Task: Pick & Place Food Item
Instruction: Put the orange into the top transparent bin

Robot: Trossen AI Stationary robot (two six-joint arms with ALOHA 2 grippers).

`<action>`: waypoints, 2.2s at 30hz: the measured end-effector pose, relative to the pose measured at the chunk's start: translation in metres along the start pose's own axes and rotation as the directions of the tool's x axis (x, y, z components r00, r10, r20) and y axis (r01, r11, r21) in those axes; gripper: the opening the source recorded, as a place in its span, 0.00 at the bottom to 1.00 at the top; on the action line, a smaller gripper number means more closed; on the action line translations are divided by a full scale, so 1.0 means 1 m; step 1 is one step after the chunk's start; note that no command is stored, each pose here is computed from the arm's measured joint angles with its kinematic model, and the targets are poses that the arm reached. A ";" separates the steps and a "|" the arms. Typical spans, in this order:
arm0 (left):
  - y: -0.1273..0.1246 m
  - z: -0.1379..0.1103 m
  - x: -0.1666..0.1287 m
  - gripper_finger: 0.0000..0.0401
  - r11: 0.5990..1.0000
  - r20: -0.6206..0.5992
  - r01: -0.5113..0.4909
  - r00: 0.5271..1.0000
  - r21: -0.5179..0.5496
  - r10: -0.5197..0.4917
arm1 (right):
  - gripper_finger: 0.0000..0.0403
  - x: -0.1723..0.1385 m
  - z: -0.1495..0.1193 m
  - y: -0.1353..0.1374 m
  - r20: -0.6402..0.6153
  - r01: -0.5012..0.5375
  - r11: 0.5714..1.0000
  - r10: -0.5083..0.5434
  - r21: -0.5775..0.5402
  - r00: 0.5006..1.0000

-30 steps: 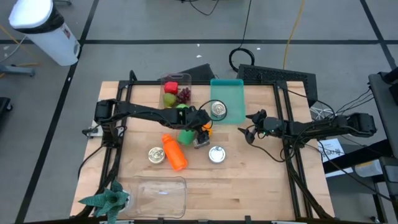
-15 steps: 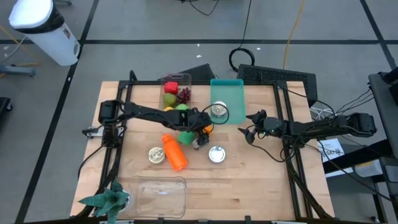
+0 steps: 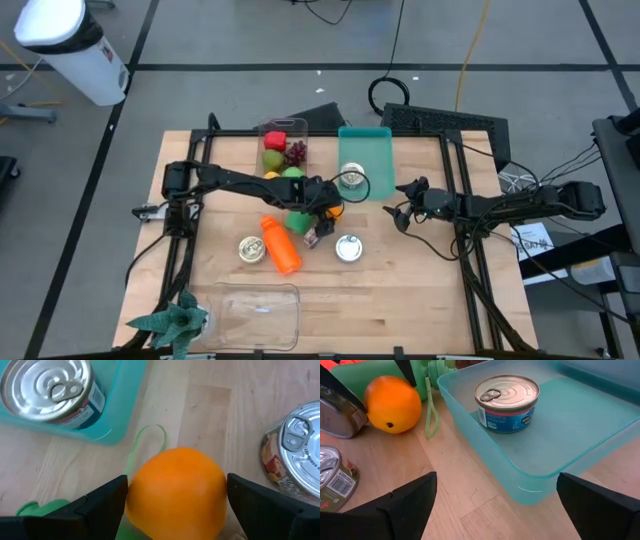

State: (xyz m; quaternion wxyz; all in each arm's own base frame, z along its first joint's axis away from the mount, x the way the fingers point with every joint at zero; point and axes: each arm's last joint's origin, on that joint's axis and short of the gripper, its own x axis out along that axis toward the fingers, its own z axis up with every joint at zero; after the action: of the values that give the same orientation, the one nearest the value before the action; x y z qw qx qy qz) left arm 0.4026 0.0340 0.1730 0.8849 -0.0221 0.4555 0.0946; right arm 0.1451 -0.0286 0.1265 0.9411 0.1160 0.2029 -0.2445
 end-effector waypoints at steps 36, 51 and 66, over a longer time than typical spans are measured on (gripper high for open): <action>-0.010 0.012 -0.034 0.62 0.999 0.094 0.004 0.996 0.048 -0.008 | 0.98 0.000 0.000 0.000 0.001 0.002 1.000 -0.002 0.014 1.000; 0.000 0.042 -0.146 0.60 0.985 0.440 -0.125 0.882 -0.122 0.167 | 0.98 0.000 0.000 0.000 -0.003 0.003 1.000 -0.003 0.021 1.000; 0.066 -0.012 -0.161 0.59 0.852 0.436 -0.300 0.757 -0.428 0.486 | 0.98 0.000 -0.001 0.000 -0.012 0.006 1.000 -0.006 0.030 1.000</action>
State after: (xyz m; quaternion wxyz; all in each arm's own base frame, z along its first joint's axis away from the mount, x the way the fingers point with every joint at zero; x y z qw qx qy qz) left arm 0.2891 0.0736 0.2993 0.9176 -0.0465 0.1649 0.3587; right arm 0.1445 -0.0286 0.1253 0.9373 0.1310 0.2052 -0.2495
